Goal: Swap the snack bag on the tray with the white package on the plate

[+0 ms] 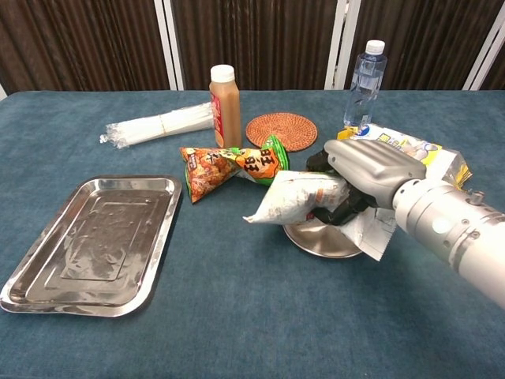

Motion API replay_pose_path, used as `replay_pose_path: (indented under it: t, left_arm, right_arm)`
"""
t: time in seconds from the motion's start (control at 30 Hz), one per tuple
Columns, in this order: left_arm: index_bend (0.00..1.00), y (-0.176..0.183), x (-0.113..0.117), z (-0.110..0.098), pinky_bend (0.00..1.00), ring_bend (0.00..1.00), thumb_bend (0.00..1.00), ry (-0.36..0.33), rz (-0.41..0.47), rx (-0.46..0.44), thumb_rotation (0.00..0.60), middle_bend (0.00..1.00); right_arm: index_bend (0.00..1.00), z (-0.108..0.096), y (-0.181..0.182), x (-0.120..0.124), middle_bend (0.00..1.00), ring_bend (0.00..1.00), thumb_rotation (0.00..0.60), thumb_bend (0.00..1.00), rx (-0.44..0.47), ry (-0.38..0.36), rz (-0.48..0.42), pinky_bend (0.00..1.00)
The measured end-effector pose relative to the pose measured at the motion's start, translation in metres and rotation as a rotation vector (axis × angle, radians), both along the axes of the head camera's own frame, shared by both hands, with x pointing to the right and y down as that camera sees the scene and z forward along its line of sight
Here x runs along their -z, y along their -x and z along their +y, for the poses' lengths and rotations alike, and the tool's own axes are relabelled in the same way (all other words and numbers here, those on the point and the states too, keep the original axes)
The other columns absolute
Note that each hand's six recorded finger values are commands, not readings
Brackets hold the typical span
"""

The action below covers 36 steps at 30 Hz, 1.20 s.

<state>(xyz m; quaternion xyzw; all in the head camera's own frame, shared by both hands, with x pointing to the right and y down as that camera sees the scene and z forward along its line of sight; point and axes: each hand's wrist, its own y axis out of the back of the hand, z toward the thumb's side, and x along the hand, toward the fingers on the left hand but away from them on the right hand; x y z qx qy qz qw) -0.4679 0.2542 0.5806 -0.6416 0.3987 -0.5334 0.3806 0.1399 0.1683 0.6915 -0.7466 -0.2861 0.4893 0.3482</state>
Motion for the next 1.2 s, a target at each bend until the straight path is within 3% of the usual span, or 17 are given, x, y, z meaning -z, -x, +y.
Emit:
replay_pose_path:
  t: [0.13, 0.27, 0.37, 0.43, 0.5, 0.57, 0.67, 0.8, 1.0, 1.2]
  left_arm:
    - [0.00, 0.000, -0.002, -0.001, 0.03, 0.00, 0.34, 0.004, -0.003, 0.002, 0.600, 0.00]
    - [0.00, 0.001, -0.002, -0.002, 0.03, 0.00, 0.34, -0.002, -0.007, 0.003, 0.600, 0.00]
    - [0.00, 0.003, 0.000, -0.002, 0.03, 0.00, 0.34, -0.010, -0.009, 0.008, 0.600, 0.00]
    - [0.00, 0.004, 0.002, -0.002, 0.03, 0.00, 0.34, -0.018, -0.008, 0.012, 0.600, 0.00]
    - [0.00, 0.005, 0.003, -0.003, 0.03, 0.00, 0.34, -0.024, -0.009, 0.018, 0.600, 0.00]
    - [0.00, 0.007, 0.003, -0.003, 0.03, 0.00, 0.34, -0.030, -0.016, 0.030, 0.600, 0.00]
    - [0.00, 0.010, 0.005, -0.002, 0.03, 0.00, 0.34, -0.033, -0.018, 0.041, 0.600, 0.00]
    - [0.00, 0.010, 0.007, 0.000, 0.03, 0.00, 0.34, -0.035, -0.021, 0.043, 0.600, 0.00]
    - [0.00, 0.009, 0.006, 0.002, 0.03, 0.00, 0.34, -0.032, -0.027, 0.042, 0.600, 0.00]
    - [0.00, 0.007, 0.000, 0.002, 0.03, 0.00, 0.34, -0.013, -0.038, 0.034, 0.600, 0.00]
  right_arm:
    - [0.72, 0.011, 0.022, 0.020, 0.61, 0.60, 0.600, 0.48, 0.052, 0.010, -0.078, 0.71]
    - [0.57, 0.023, 0.050, 0.019, 0.61, 0.60, 0.600, 0.48, 0.118, 0.025, -0.097, 0.69]
    - [0.39, 0.032, 0.072, 0.007, 0.55, 0.53, 0.600, 0.48, 0.153, 0.044, -0.094, 0.60]
    - [0.10, 0.040, 0.085, -0.002, 0.29, 0.29, 0.600, 0.42, 0.175, 0.071, -0.091, 0.33]
    - [0.00, 0.046, 0.089, -0.008, 0.08, 0.08, 0.600, 0.30, 0.187, 0.103, -0.089, 0.10]
    - [0.00, 0.049, 0.088, -0.010, 0.00, 0.00, 0.600, 0.18, 0.204, 0.143, -0.085, 0.01]
    - [0.00, 0.048, 0.079, -0.002, 0.00, 0.00, 0.600, 0.11, 0.222, 0.184, -0.086, 0.00]
    - [0.00, 0.034, 0.051, 0.014, 0.00, 0.00, 0.600, 0.11, 0.219, 0.203, -0.069, 0.00]
    - [0.00, -0.009, -0.007, 0.042, 0.00, 0.00, 0.600, 0.11, 0.124, 0.173, -0.037, 0.00]
    - [0.00, -0.039, -0.012, 0.049, 0.00, 0.00, 0.600, 0.11, 0.033, 0.159, -0.094, 0.00]
